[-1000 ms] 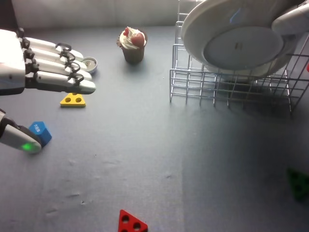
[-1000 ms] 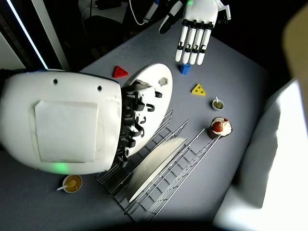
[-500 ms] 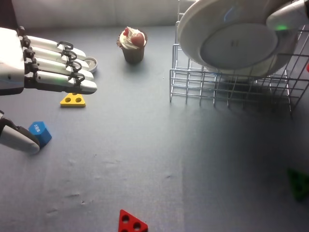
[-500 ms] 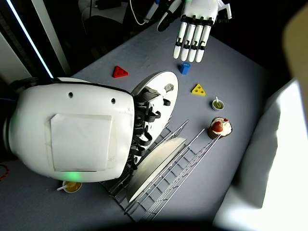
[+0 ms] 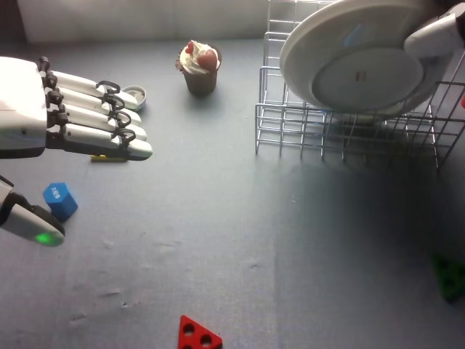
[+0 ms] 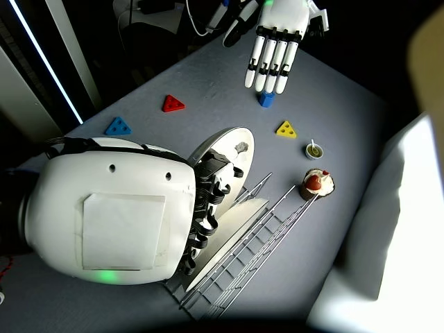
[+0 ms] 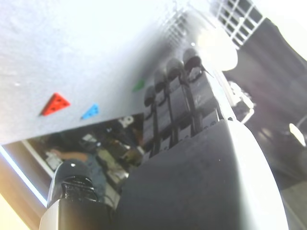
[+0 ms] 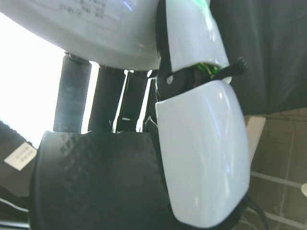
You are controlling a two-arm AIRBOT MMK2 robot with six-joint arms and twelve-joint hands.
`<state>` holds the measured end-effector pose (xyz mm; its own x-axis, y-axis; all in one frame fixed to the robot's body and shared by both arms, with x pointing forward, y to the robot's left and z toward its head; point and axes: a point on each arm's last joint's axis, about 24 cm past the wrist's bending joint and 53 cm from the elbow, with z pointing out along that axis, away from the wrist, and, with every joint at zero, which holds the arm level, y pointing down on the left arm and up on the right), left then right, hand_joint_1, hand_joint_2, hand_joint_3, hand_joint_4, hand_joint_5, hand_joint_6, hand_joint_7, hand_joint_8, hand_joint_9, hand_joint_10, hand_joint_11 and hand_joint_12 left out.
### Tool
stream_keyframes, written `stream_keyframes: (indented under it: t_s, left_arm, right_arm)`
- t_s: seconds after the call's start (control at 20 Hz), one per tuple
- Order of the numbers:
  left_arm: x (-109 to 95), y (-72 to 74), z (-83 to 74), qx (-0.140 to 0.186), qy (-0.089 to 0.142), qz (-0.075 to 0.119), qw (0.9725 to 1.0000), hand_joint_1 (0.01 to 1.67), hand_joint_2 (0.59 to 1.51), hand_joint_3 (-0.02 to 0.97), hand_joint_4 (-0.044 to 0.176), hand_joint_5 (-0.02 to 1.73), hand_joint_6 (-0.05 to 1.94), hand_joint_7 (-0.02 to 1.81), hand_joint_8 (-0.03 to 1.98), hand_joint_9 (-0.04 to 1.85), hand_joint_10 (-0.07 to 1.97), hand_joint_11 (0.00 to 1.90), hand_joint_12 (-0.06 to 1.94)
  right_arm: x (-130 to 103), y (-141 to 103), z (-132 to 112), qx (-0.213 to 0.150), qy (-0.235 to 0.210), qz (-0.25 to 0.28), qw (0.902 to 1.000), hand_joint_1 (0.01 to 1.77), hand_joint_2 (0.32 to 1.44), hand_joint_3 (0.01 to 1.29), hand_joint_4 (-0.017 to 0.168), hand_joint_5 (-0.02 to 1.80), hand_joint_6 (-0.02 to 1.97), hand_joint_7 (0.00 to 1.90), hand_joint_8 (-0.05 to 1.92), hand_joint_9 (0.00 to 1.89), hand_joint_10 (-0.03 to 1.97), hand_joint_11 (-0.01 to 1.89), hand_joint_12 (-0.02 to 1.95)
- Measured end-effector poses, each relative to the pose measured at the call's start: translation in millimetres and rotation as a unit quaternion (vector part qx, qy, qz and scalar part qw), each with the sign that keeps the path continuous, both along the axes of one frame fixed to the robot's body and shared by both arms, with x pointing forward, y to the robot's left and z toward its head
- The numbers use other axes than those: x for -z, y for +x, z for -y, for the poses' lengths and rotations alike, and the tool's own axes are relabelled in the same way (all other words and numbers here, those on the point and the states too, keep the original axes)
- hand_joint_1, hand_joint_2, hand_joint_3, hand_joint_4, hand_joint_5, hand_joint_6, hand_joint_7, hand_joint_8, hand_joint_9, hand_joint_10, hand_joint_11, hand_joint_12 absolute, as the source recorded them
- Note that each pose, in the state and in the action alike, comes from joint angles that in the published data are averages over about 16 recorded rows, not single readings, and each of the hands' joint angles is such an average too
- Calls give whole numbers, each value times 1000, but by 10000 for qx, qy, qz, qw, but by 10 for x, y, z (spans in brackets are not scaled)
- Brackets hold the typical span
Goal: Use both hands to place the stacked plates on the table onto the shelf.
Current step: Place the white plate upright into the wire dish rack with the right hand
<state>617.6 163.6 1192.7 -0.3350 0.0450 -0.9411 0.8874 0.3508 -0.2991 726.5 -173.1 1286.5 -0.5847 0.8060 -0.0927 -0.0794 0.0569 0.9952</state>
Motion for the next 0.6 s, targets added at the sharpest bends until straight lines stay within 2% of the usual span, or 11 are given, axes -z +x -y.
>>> stream_keyframes:
  t_s: [0.45, 0.6]
  left_arm:
    - [28, -30, 27, 45, -4, -72, 10000, 96, 1051, 17, -2, 243, 9, 310, 3, 288, 12, 239, 14]
    - [28, -34, 28, 52, -9, -81, 10000, 94, 1051, 17, -2, 243, 9, 308, 3, 286, 12, 236, 14]
  right_arm:
    - [139, 81, -10, 0, -7, -115, 9999, 1481, 951, 13, -8, 951, 719, 1180, 488, 1417, -8, 1072, 1249]
    - [174, 110, -22, 4, 3, -152, 9999, 1477, 952, 13, -8, 945, 731, 1173, 517, 1399, 51, 1101, 1078]
